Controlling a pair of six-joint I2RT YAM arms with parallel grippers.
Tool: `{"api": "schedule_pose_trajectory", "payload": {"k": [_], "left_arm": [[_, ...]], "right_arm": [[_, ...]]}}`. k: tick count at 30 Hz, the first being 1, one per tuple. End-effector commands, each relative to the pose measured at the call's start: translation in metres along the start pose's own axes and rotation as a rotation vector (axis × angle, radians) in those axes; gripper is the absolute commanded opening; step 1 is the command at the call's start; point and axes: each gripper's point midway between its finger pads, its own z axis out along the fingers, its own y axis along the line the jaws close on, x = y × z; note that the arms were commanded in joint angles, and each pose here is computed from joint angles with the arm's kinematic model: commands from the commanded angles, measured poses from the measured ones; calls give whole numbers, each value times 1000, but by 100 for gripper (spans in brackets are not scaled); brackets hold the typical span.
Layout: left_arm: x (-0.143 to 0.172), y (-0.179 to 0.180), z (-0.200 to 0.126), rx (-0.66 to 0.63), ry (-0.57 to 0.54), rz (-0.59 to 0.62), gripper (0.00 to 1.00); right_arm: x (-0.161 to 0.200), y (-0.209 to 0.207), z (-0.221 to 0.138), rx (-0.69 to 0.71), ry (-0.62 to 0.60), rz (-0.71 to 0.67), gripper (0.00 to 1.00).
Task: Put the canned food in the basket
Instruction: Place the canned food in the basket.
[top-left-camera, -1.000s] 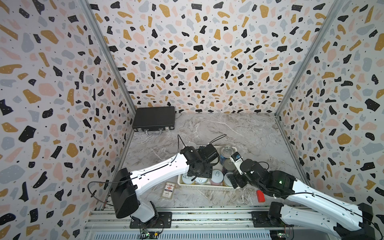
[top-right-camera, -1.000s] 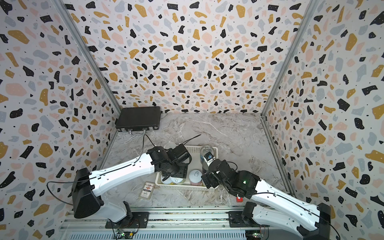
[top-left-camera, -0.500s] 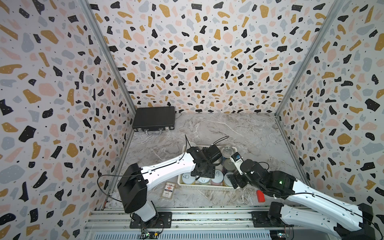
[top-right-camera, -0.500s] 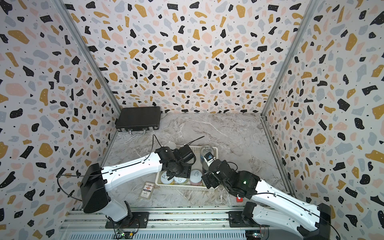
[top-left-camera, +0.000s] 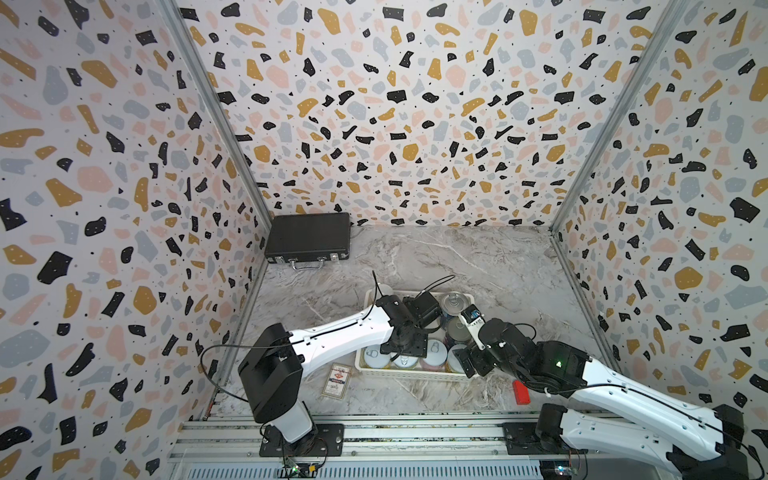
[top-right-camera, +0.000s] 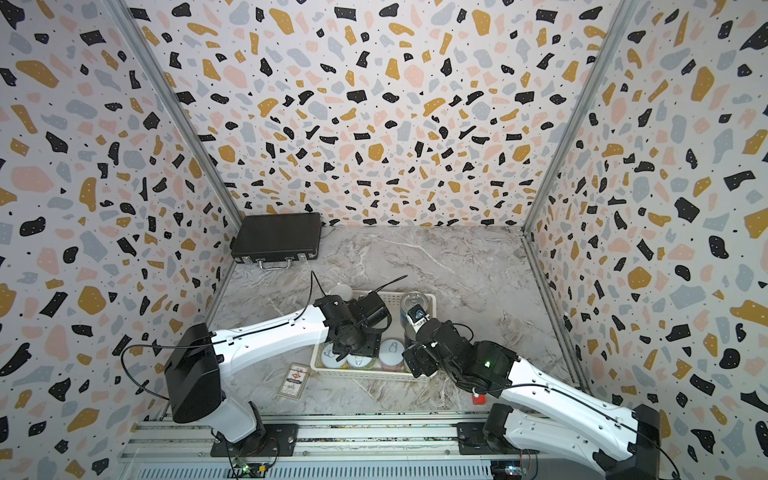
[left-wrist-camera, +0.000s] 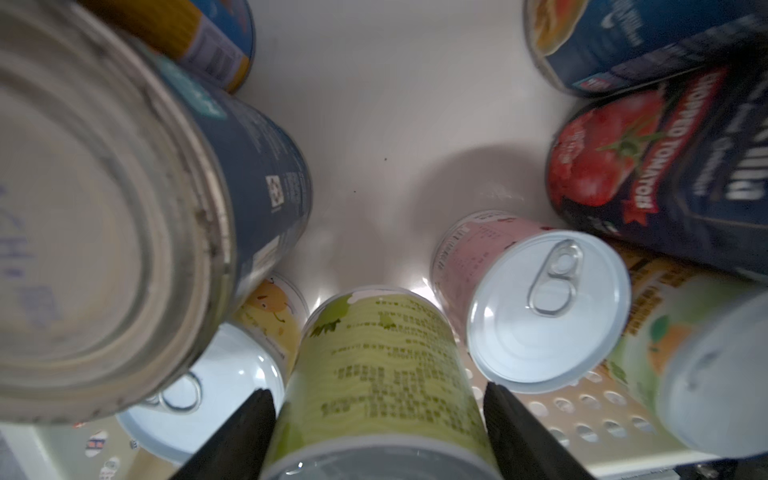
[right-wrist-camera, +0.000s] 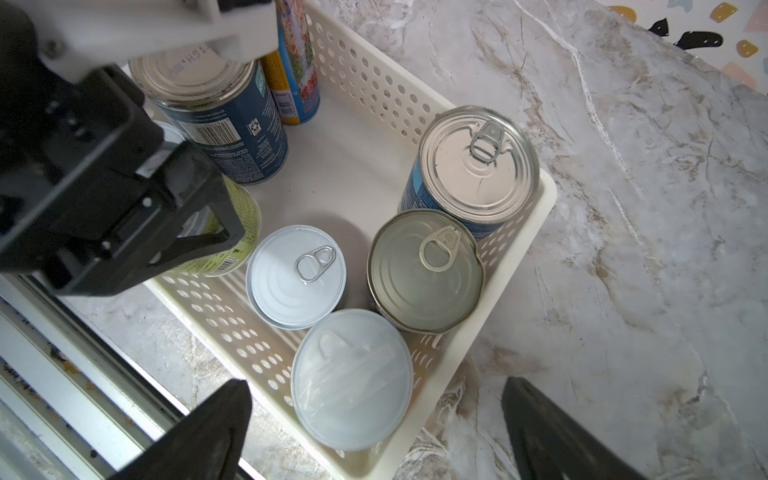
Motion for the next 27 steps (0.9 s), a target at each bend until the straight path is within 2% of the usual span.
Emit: {"api": "schedule_pose_trajectory", "payload": {"k": [1,6,11,22,24,26,27], "left_arm": [[-2,6,-1,-12,-16,-16,59],[-1,2,2,13,-6,-9,60],[3,-5,18,15,43,3,59],[9,-1,42,-32,90,2,60],[11,1,44,-40,100,3,64],[14,6,46,-59,110,2,78],[15,7,47,-61,112,2,78]], "right_arm": [[1,0,0,2,7,5,100],[2,1,2,-1,15,1,100],[2,1,2,0,17,2,100],[3,3,4,-8,25,-1,100],[3,3,4,-6,25,-1,100],[2,3,4,-7,24,-1,100],[2,3,4,-7,25,0,100]]}}
